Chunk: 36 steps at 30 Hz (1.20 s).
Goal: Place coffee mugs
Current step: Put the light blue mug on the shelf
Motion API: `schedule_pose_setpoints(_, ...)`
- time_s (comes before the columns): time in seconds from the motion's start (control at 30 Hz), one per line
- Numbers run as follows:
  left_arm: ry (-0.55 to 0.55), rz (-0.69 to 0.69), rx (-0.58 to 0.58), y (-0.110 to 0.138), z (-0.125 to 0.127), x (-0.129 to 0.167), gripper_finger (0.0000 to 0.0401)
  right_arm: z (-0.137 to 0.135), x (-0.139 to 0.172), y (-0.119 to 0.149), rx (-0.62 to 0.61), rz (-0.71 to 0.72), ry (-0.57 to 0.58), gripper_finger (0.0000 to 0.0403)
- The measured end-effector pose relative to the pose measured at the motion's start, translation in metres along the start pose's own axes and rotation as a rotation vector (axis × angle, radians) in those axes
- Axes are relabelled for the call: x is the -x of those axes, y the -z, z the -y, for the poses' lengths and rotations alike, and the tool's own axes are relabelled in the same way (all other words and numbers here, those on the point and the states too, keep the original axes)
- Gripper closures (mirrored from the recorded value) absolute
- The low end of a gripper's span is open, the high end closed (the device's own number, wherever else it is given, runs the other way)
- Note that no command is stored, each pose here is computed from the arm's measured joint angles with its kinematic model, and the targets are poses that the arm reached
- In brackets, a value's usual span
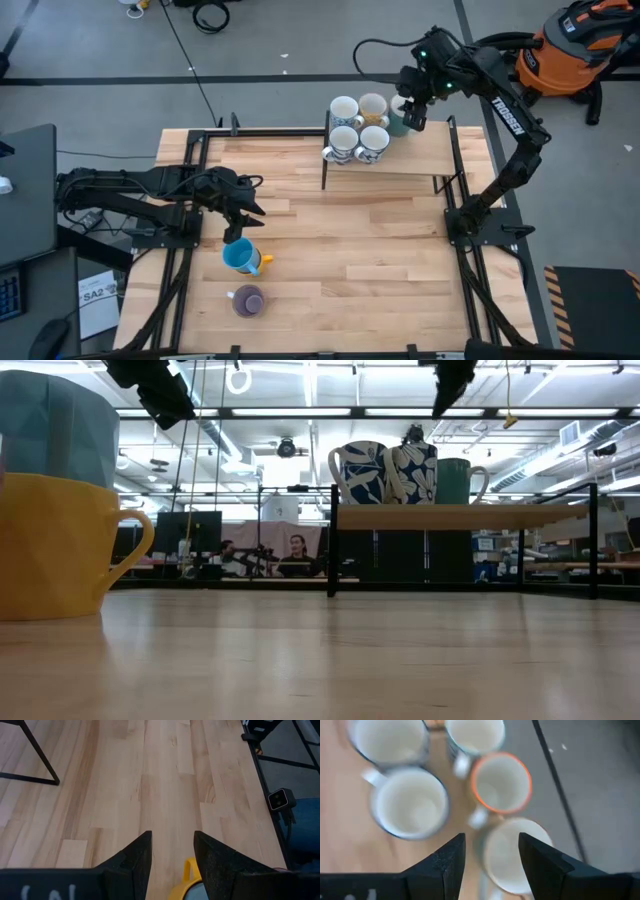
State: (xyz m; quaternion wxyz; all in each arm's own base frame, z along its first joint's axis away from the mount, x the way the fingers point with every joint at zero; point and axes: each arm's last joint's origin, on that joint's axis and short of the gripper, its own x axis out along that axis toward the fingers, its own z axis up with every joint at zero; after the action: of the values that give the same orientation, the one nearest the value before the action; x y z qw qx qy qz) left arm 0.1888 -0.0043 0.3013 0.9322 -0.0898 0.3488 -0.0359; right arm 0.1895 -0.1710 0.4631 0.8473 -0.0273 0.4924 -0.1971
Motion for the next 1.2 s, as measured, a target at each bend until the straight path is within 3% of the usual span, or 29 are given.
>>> schedule_pose_setpoints(0.37, 0.001, 0.007, 0.066, -0.001, 0.000, 0.000, 0.0248, -0.039, 0.008, -0.019, -0.043, 0.102, -0.191, 0.0213)
schedule_pose_setpoints(0.57, 0.014, 0.025, 0.197, -0.005, 0.001, 0.004, 0.0248, -0.071, 0.012, -0.032, -0.001, 0.153, -0.263, 0.0213)
schedule_pose_setpoints(0.8, 0.122, 0.052, 0.318, -0.027, 0.011, 0.028, 0.0248, -0.106, 0.020, -0.044, 0.068, 0.229, -0.340, 0.0213)
schedule_pose_setpoints(0.97, 0.142, -0.010, 0.339, -0.032, 0.015, 0.047, 0.0248, -0.128, 0.026, -0.048, 0.125, 0.264, -0.390, 0.0213)
schedule_pose_setpoints(1.2, 0.090, -0.167, 0.367, -0.019, 0.014, 0.053, 0.0248, -0.157, 0.030, -0.048, 0.135, 0.257, -0.466, 0.0213)
